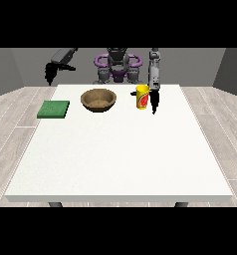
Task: Pick the cup and pour the ball into the bowl, then pick the bowl and place it on the pad
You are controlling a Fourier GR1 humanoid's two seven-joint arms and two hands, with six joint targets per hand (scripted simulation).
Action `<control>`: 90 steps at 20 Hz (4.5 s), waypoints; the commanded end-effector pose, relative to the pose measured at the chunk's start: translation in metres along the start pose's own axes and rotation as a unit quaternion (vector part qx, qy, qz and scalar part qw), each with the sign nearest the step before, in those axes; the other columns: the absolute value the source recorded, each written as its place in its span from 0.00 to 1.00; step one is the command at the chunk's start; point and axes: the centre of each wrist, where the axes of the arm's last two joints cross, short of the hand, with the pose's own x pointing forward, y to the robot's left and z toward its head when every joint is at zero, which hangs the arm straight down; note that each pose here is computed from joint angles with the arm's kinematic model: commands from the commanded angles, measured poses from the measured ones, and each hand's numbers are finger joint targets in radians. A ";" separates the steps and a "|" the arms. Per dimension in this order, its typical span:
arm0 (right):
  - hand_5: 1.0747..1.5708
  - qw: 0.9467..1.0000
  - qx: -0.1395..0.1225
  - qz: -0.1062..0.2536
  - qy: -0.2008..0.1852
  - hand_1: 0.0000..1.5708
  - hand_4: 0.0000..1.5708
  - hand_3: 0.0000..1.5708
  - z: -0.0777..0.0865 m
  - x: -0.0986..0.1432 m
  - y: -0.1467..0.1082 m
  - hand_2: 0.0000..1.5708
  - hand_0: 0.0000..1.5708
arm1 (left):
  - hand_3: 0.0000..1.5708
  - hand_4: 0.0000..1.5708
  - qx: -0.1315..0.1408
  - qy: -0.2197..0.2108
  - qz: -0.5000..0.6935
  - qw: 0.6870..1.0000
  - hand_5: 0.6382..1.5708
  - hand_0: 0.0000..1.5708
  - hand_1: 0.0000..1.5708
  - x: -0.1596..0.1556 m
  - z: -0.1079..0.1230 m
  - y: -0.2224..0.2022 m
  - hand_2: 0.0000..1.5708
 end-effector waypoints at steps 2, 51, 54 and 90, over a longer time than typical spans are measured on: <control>1.00 1.000 0.002 0.007 -0.004 0.00 0.00 0.00 -0.010 0.007 -0.004 0.00 0.00 | 0.00 0.00 0.005 0.009 -0.012 1.000 0.99 0.00 0.00 -0.012 0.005 -0.006 0.00; 1.00 0.993 -0.003 -0.025 0.112 0.00 0.00 0.00 0.025 -0.030 -0.080 0.00 0.00 | 1.00 1.00 -0.190 -0.144 -0.767 0.596 0.49 0.94 0.94 0.103 -0.117 -0.158 1.00; 1.00 0.990 -0.016 -0.033 0.135 0.00 0.00 0.00 0.013 -0.038 -0.067 0.00 0.00 | 1.00 1.00 -0.237 -0.193 -0.803 0.511 0.43 0.96 0.96 0.102 -0.098 -0.190 1.00; 1.00 0.984 -0.071 -0.061 0.153 0.00 0.14 0.00 -0.004 -0.076 0.058 0.00 0.00 | 0.00 0.00 -0.058 0.096 -0.116 0.987 0.99 0.00 0.00 0.094 -0.047 -0.096 0.00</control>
